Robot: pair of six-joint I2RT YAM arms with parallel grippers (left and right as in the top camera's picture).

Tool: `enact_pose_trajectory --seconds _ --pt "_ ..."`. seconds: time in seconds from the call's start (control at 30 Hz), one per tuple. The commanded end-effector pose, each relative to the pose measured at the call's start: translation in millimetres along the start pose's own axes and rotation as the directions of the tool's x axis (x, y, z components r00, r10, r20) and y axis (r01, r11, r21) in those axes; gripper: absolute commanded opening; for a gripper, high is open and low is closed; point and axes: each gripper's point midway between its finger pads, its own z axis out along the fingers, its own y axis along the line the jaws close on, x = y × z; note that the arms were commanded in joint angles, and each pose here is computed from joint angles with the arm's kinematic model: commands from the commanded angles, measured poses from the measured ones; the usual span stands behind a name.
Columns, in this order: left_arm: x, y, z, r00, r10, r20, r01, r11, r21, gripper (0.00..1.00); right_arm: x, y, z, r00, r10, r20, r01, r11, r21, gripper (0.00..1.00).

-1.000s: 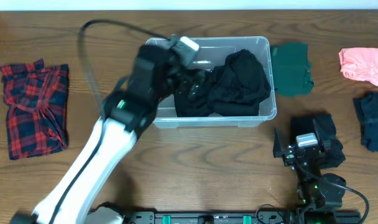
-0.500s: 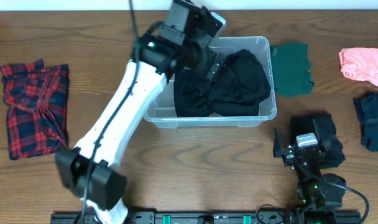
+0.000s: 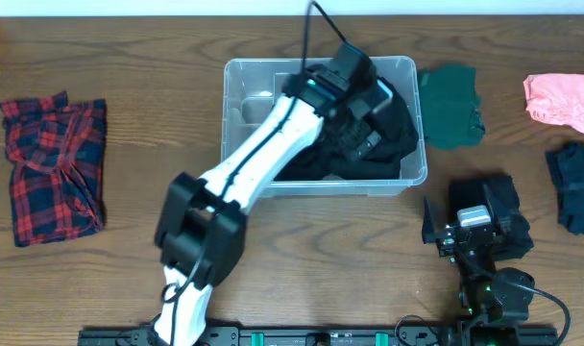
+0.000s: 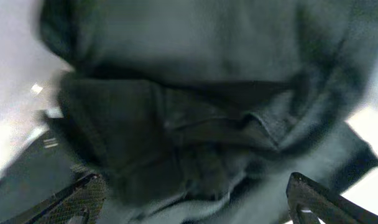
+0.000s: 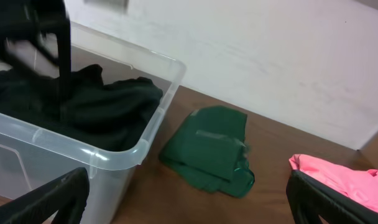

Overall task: Pack container
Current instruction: 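Lower the black garment into the bin and release it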

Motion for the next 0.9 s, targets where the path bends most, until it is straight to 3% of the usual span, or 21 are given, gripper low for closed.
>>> enact_pose_trajectory --seconds 0.0,0.23,0.63,0.87 --pt "14.6 17.3 24.2 0.997 0.01 -0.073 -0.014 0.998 -0.063 0.94 2.4 -2.8 -0.2 1.0 -0.013 -0.007 0.013 1.0 0.012 0.99" --pt "39.4 44.2 51.8 0.984 -0.009 -0.18 -0.025 0.982 -0.186 0.94 2.6 -2.7 -0.1 1.0 -0.013 -0.007 0.013 1.0 0.012 0.99" --pt "54.4 88.8 34.7 0.963 -0.035 -0.267 -0.09 0.893 -0.442 0.94 2.5 -2.7 -0.2 1.0 -0.013 -0.007 0.013 1.0 0.011 0.99" --pt "44.6 69.5 36.2 0.971 -0.005 -0.24 -0.093 0.914 -0.396 0.98 2.6 -2.7 -0.1 1.0 -0.013 -0.007 0.013 1.0 0.012 0.99"
